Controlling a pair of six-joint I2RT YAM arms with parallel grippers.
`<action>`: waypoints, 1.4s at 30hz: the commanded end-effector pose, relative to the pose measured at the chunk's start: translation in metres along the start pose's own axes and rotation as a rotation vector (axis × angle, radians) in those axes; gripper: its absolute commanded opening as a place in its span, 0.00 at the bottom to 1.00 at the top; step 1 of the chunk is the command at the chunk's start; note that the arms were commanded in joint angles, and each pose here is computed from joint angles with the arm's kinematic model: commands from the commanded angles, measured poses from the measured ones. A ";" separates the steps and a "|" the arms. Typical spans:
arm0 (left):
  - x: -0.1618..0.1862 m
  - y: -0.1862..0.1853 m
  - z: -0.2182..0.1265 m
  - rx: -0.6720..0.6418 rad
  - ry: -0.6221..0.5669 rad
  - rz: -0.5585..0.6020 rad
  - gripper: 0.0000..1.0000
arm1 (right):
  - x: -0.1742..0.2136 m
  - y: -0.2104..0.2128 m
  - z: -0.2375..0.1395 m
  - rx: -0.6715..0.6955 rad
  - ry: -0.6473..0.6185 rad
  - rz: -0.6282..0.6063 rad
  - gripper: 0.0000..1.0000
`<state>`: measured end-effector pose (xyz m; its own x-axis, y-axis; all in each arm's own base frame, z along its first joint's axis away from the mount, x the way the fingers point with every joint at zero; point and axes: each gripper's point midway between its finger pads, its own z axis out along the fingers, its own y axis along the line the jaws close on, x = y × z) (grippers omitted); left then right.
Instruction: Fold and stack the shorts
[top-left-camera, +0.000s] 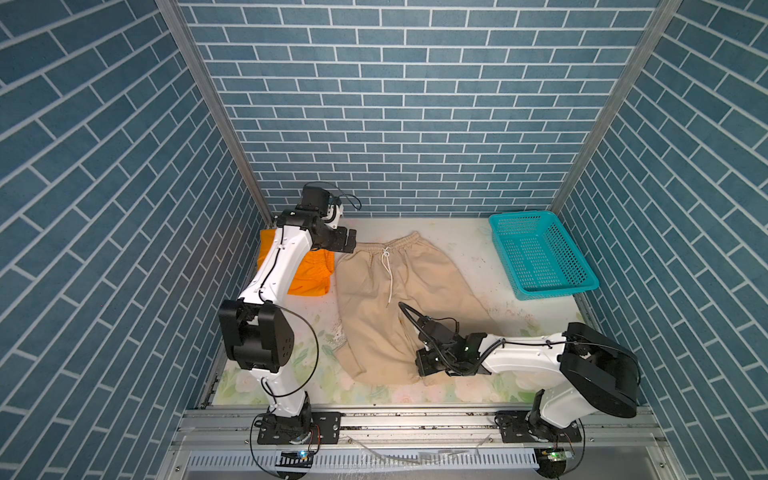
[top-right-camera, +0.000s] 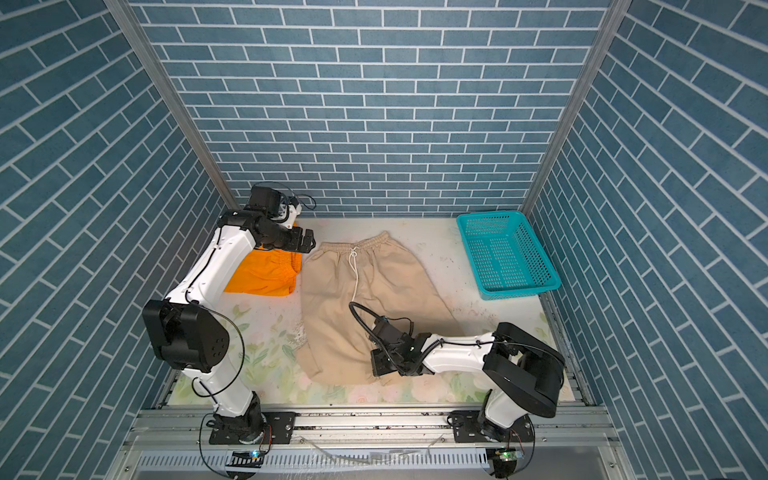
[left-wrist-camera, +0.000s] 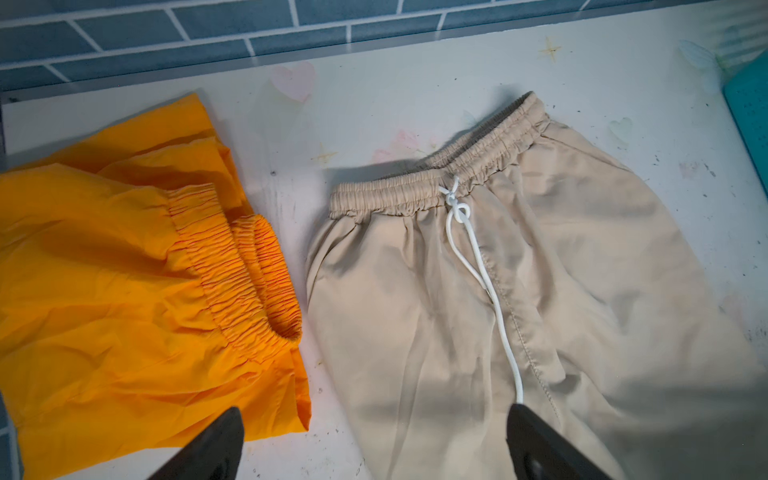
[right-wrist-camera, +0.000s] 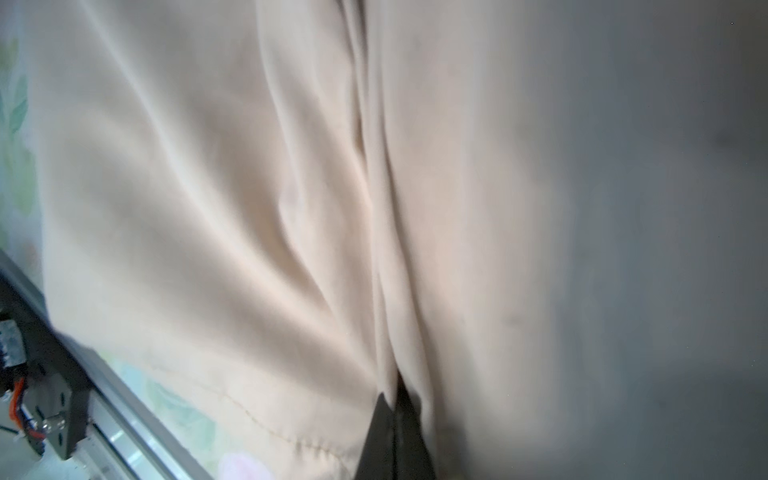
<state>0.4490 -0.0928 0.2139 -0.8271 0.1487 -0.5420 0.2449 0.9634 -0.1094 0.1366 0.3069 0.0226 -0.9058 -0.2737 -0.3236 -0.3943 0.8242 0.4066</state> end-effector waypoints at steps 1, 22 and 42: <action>0.002 -0.002 0.040 0.018 0.041 0.041 1.00 | 0.014 -0.020 -0.015 0.057 0.028 -0.002 0.00; 0.003 0.028 0.194 -0.082 0.214 0.112 1.00 | 0.014 -0.040 -0.039 0.048 -0.032 0.064 0.00; 0.023 0.053 0.131 -0.280 0.328 0.042 0.00 | 0.009 -0.118 -0.064 0.293 -0.026 0.214 0.00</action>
<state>0.5282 -0.0906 0.0472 -0.9309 0.2592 -0.2572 0.2470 0.9658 0.0793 0.1629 0.2012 0.0262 -0.9489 -0.0744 -0.3068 -0.1701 0.9392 0.2983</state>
